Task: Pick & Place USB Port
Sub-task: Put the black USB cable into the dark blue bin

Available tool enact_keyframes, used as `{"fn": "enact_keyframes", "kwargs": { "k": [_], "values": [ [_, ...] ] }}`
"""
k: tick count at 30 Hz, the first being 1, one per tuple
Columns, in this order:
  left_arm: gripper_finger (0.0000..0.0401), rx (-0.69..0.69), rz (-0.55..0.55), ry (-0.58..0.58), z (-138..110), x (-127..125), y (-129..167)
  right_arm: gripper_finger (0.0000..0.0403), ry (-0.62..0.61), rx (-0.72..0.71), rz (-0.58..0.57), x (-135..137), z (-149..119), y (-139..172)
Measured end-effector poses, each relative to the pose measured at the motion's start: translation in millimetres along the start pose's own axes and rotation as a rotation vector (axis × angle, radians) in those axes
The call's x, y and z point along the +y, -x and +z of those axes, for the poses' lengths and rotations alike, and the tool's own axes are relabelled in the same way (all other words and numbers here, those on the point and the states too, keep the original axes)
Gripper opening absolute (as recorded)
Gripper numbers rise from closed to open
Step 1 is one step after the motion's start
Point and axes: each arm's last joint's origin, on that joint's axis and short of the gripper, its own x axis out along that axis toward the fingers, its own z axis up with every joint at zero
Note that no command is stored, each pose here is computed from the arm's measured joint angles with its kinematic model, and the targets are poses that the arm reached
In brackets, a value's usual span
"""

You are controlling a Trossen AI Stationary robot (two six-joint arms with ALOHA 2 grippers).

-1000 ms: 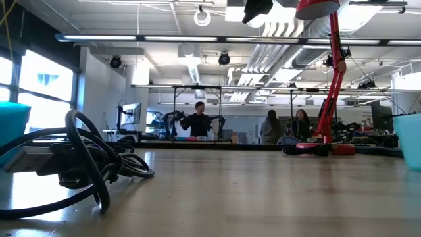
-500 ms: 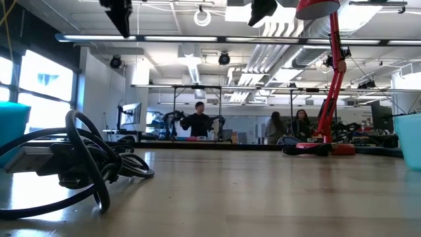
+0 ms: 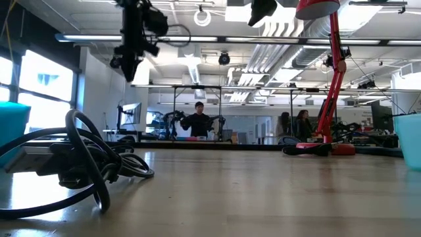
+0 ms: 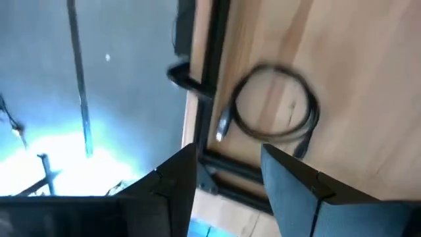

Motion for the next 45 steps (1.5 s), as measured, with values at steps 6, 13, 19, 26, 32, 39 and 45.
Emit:
{"fn": "enact_keyframes", "kwargs": {
  "k": [6, 13, 19, 26, 32, 39, 45],
  "values": [
    [0.0163, -0.063, -0.209, -0.130, 8.9, -22.7, -37.9, 0.0194, 0.000, 0.000, 0.000, 0.0, 0.0, 0.0],
    [0.0163, -0.096, -0.331, 0.062, 9.6, -35.0, -62.1, 0.0194, 0.020, -0.017, -0.011, -0.7, 1.7, -0.1],
    [0.0184, -0.102, -0.383, 0.256, 8.1, -30.1, -72.0, 0.0194, 0.028, -0.020, -0.012, -0.7, 2.0, -0.1],
    [0.0243, 0.020, -0.362, 0.433, 3.8, -25.4, -85.9, 0.0194, 0.021, 0.000, -0.003, -0.2, 0.1, -0.1],
    [0.0257, 0.110, -0.330, 0.518, 8.7, -26.2, -102.3, 0.0194, 0.011, 0.026, 0.005, 0.4, -2.5, -0.1],
    [0.0257, 0.213, -0.344, 0.559, 16.1, -30.9, -128.5, 0.0194, -0.008, 0.037, 0.015, 0.8, -3.7, 0.0],
    [0.0257, 0.285, -0.357, 0.573, 19.3, -35.1, -145.3, 0.0194, -0.015, 0.059, 0.020, 1.4, -5.8, 0.1]
  ]
}}
